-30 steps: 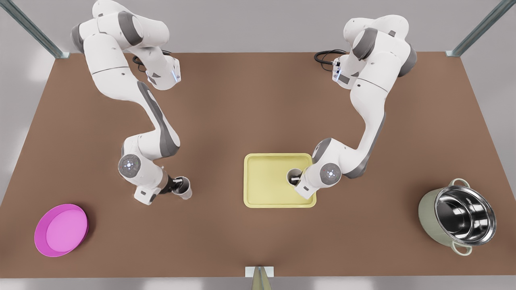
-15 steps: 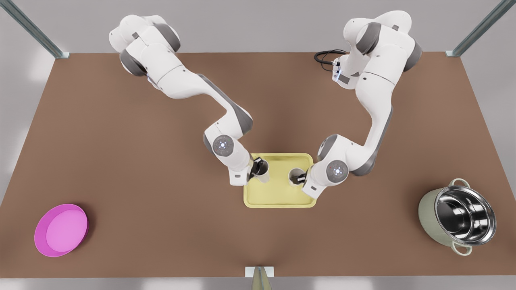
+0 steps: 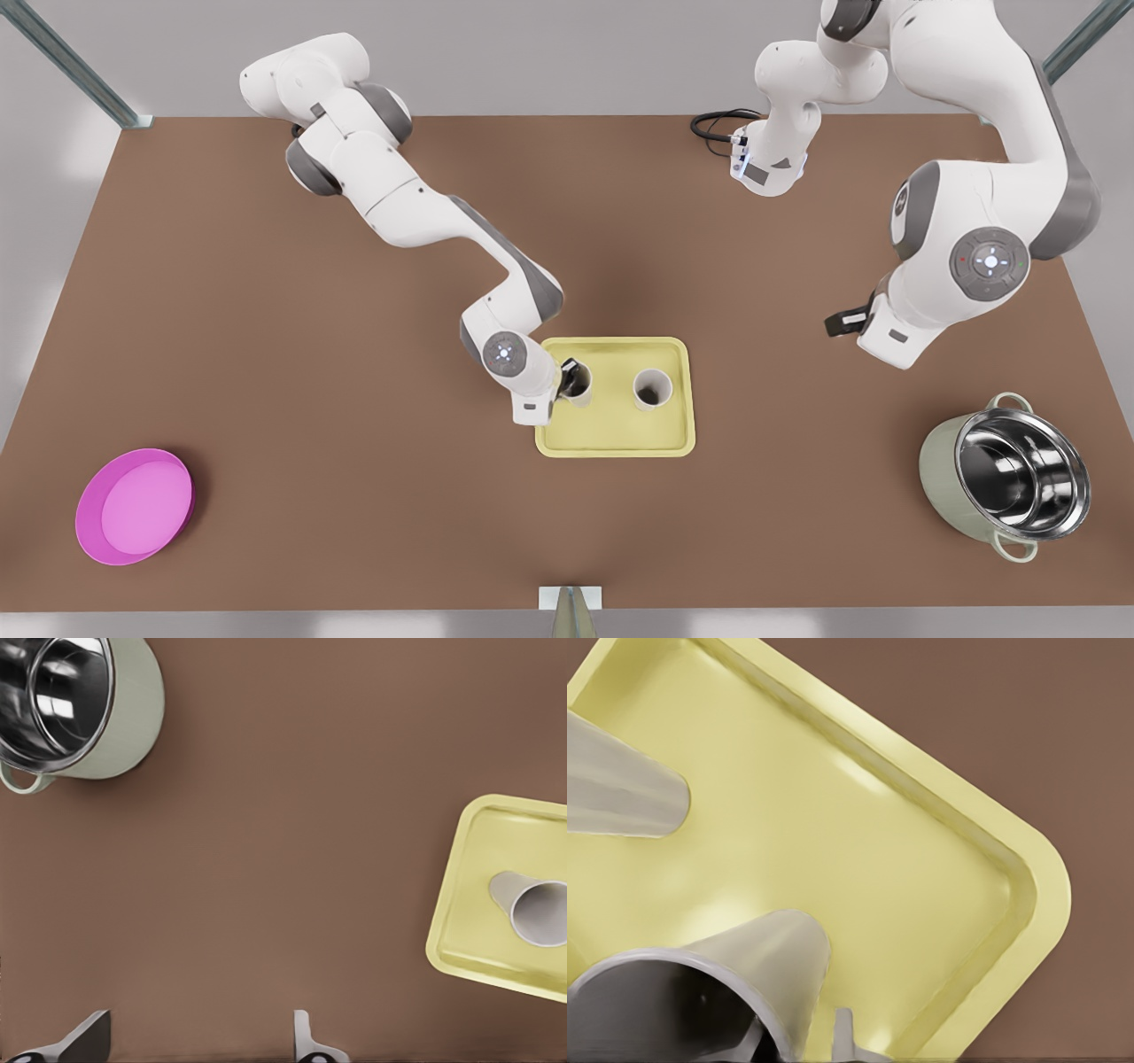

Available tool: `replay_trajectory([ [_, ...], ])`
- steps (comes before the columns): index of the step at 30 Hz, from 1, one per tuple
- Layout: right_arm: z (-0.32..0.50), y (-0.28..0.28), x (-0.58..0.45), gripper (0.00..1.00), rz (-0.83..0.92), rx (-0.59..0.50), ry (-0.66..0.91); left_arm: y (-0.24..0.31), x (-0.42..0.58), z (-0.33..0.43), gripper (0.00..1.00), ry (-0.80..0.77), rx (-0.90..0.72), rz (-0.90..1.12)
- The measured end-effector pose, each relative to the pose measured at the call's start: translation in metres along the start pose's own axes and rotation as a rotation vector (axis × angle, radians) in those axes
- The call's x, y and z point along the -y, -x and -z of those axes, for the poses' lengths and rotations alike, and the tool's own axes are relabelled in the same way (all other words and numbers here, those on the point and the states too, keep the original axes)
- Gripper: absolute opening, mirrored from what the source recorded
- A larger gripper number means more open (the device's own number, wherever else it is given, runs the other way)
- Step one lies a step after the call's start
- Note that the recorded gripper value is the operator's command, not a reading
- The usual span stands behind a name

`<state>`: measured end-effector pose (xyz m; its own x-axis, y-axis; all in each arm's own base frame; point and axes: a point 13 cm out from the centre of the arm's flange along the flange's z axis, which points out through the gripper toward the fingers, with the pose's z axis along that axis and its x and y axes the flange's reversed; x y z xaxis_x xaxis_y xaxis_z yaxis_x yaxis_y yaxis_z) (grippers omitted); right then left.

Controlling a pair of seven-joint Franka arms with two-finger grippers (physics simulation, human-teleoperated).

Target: Use both arms to respectively pick up the white IKEA cups from the middle-left and middle-right positions, then place the white IKEA cups onto the middle-middle tray, ensuring that the cups remain upright and do not tip over

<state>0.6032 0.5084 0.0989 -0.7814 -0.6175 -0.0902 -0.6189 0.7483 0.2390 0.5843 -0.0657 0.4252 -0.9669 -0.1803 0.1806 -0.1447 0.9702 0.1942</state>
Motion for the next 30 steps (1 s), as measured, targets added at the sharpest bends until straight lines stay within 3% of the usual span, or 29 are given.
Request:
replay_trajectory([
  [10,0.012,0.008,0.0,1.0,-0.004,0.028,0.003,-0.019,0.001,-0.002,1.0,0.012,-0.066,-0.205],
  [16,0.139,0.014,0.044,1.0,-0.097,0.085,0.032,-0.024,0.002,-0.004,1.0,0.013,-0.082,-0.283],
  [19,0.197,-0.064,0.218,1.0,-0.355,-0.016,-0.028,-0.025,0.002,-0.004,1.0,0.012,-0.086,-0.312],
  [22,0.237,-0.149,0.327,1.0,-0.487,-0.155,-0.211,-0.025,0.001,-0.004,1.0,0.012,-0.089,-0.336],
  [26,0.416,-0.198,0.322,1.0,-0.56,-0.09,-0.345,-0.026,0.001,-0.004,1.0,0.011,-0.091,-0.363],
  [30,0.467,-0.248,0.305,1.0,-0.643,-0.134,-0.307,-0.026,0.002,-0.006,1.0,0.01,-0.096,-0.385],
])
